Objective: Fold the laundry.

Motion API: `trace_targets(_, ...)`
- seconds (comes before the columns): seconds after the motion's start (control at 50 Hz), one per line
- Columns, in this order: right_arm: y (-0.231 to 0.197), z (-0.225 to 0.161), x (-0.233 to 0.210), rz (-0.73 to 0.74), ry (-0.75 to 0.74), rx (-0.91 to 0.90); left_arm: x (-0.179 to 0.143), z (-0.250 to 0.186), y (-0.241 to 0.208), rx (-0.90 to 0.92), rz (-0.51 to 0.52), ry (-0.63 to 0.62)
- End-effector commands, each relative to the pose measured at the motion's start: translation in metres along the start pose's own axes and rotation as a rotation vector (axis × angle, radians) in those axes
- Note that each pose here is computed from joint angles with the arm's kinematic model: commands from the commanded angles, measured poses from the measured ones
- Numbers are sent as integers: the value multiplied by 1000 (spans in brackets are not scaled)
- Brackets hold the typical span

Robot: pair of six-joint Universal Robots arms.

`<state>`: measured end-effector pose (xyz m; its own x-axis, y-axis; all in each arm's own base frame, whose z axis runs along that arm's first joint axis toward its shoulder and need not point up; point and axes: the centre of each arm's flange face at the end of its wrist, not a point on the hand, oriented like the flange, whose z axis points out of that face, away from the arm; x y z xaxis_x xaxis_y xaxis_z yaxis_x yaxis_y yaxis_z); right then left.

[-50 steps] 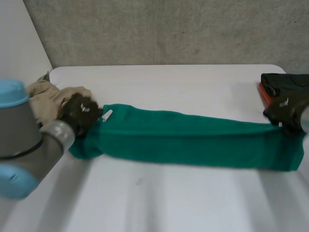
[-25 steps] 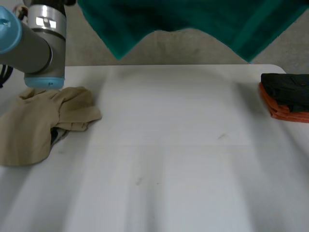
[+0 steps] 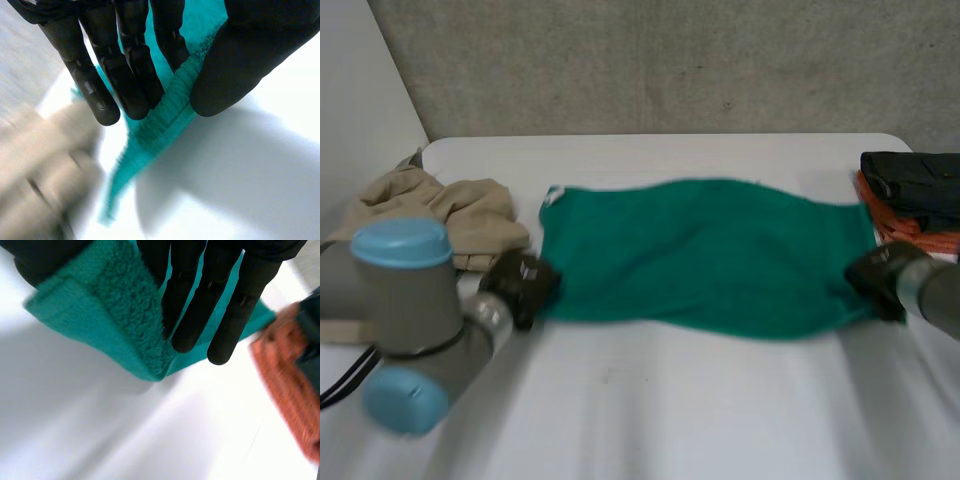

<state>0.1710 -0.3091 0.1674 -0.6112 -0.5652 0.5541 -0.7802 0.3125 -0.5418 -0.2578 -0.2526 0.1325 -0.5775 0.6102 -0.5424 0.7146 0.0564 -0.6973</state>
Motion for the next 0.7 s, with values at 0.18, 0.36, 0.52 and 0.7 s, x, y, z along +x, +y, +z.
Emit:
trace_targets(0.18, 40, -44, 16, -138, 31, -105, 9, -58, 3, -149, 89, 96)
trace_targets(0.36, 2, 20, 30, -49, 164, 84, -18, 33, -28, 40, 79, -71)
trace_targets(0.52, -5, 69, 41, -53, 266, 115, -25, 81, -46, 142, 86, -141)
trace_targets(0.7, -20, 99, 47, -61, 335, 147, -32, 114, -59, 223, 87, -198)
